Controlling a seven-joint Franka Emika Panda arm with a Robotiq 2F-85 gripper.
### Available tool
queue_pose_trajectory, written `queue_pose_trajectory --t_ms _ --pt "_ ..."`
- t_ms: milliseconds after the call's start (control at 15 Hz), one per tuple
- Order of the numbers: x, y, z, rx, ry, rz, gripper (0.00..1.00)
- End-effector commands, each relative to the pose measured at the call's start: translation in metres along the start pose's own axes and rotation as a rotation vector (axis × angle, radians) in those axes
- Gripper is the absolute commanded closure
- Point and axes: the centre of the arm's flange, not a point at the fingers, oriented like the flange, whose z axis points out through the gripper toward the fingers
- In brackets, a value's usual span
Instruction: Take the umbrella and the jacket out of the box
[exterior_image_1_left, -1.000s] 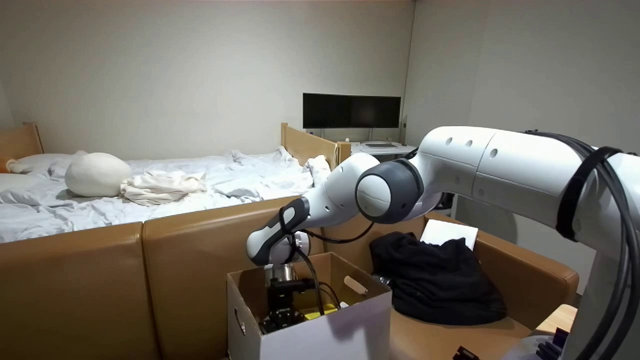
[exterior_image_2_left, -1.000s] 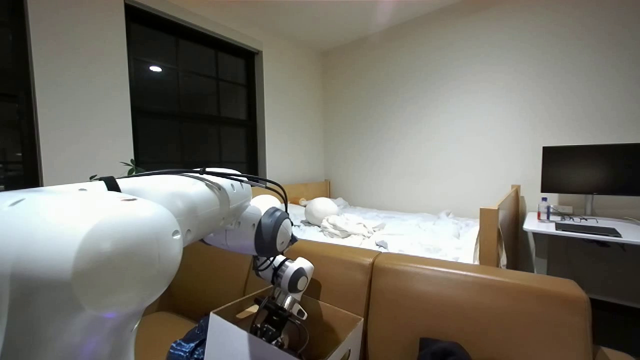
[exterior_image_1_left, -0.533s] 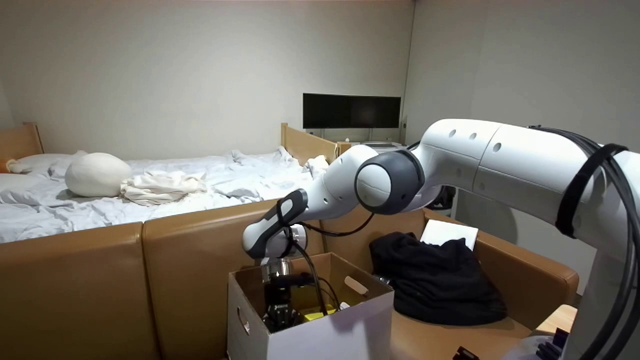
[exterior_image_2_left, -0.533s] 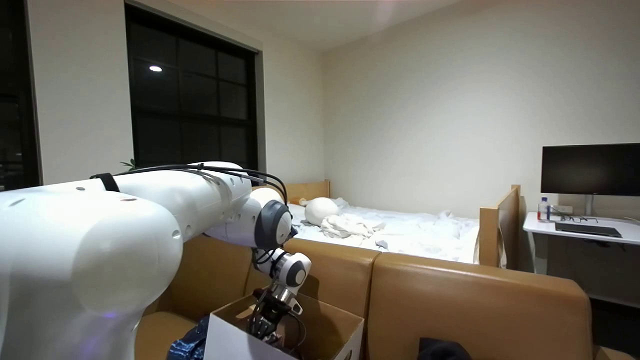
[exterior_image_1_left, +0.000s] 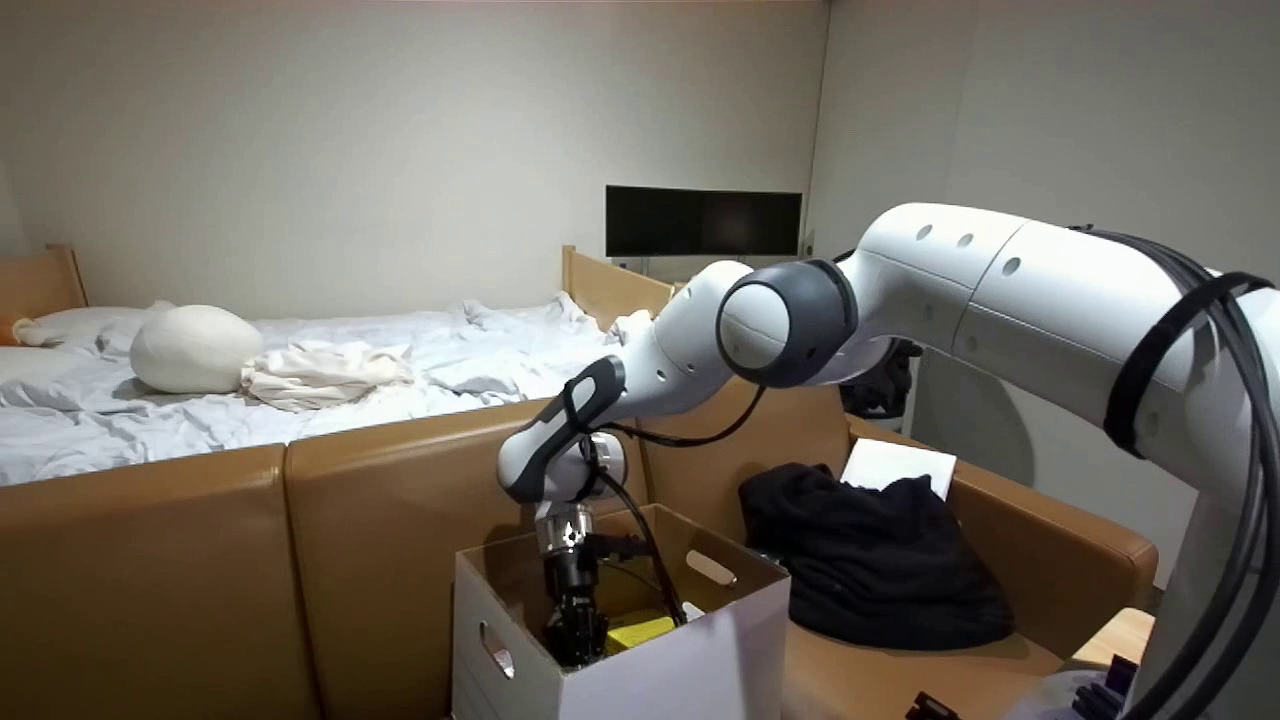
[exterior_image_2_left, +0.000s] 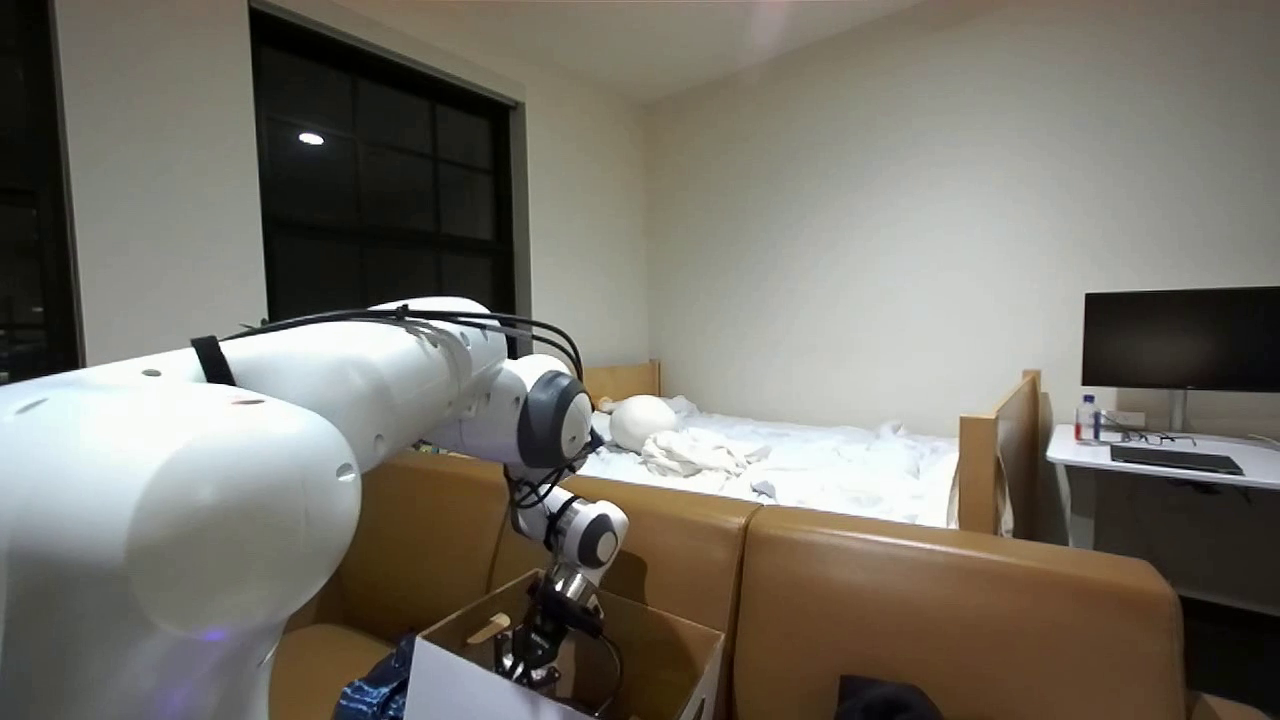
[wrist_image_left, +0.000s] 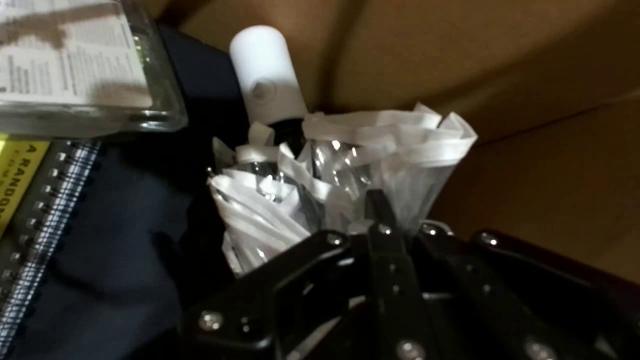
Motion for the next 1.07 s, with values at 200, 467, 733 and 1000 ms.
queue_pose_trajectory --t_ms 200,467,733,1000 --pt "-0.106 0.006 -0.024 -0.102 0.039 -0.345 0.98" --pt "-0.121 0.019 -0.051 -0.175 0.036 -0.543 0.98" --pt "-0.141 0.012 -0.071 -0.23 -0.009 -0.738 0.98" --pt "-0.162 0.013 -0.093 -0.257 -0.017 -0.937 0.98"
